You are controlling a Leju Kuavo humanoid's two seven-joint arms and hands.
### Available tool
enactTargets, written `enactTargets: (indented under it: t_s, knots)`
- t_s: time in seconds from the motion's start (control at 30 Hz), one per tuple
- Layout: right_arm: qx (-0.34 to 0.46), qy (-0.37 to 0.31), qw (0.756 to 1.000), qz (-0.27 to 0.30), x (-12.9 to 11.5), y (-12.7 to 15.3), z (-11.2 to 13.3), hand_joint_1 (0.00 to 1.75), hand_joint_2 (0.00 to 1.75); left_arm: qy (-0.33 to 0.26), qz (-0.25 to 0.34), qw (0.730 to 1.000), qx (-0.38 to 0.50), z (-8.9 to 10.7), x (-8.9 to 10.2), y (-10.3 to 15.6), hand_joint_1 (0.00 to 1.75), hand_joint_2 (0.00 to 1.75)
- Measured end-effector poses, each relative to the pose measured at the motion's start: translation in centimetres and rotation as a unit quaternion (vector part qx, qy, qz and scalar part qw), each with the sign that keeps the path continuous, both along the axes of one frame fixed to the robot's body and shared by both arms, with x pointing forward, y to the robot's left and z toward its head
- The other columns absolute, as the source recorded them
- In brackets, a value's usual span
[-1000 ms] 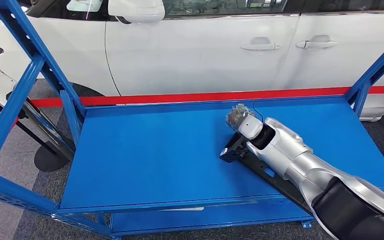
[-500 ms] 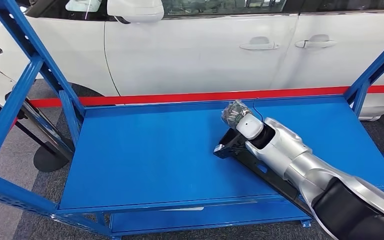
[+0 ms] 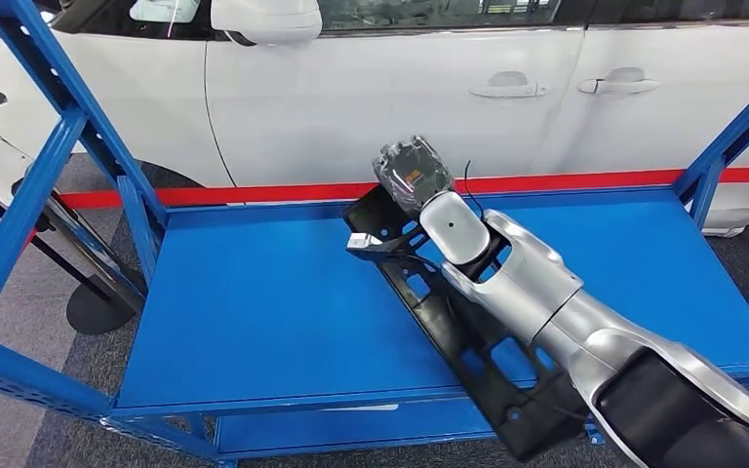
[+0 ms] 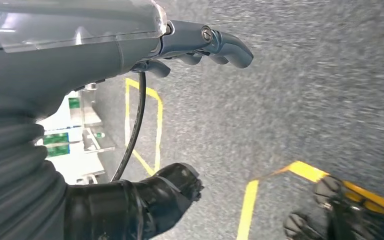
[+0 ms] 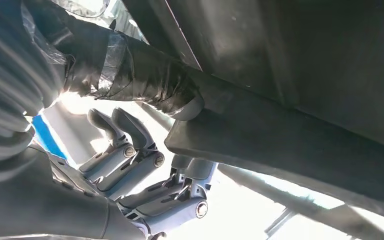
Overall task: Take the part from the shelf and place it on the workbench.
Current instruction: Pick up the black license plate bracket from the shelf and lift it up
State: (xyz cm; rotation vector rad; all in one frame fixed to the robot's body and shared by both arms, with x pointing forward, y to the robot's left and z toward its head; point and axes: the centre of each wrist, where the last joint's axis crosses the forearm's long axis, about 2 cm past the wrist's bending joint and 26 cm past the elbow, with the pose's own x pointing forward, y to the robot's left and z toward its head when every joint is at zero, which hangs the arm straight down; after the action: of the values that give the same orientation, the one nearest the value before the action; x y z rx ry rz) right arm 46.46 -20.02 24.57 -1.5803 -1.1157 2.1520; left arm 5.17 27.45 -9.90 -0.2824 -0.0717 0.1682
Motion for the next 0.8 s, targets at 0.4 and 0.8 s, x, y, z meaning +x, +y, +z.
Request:
enactTargets:
  t_s: [0.4, 0.8]
  knots:
    - [0.067, -0.083, 0.994, 0.028, -1.0, 1.8, 3.2, 1.75, 1.75, -0.007, 0.009, 1.000, 0.013, 0.7, -0.4, -0.5, 0.00, 1.75]
    - [0.110, -0.145, 0.983, 0.006, -2.0, 1.6, 5.2, 1.75, 1.75, -0.002, 0.020, 1.000, 0.016, 0.7, -0.9, -0.8, 0.00, 1.75]
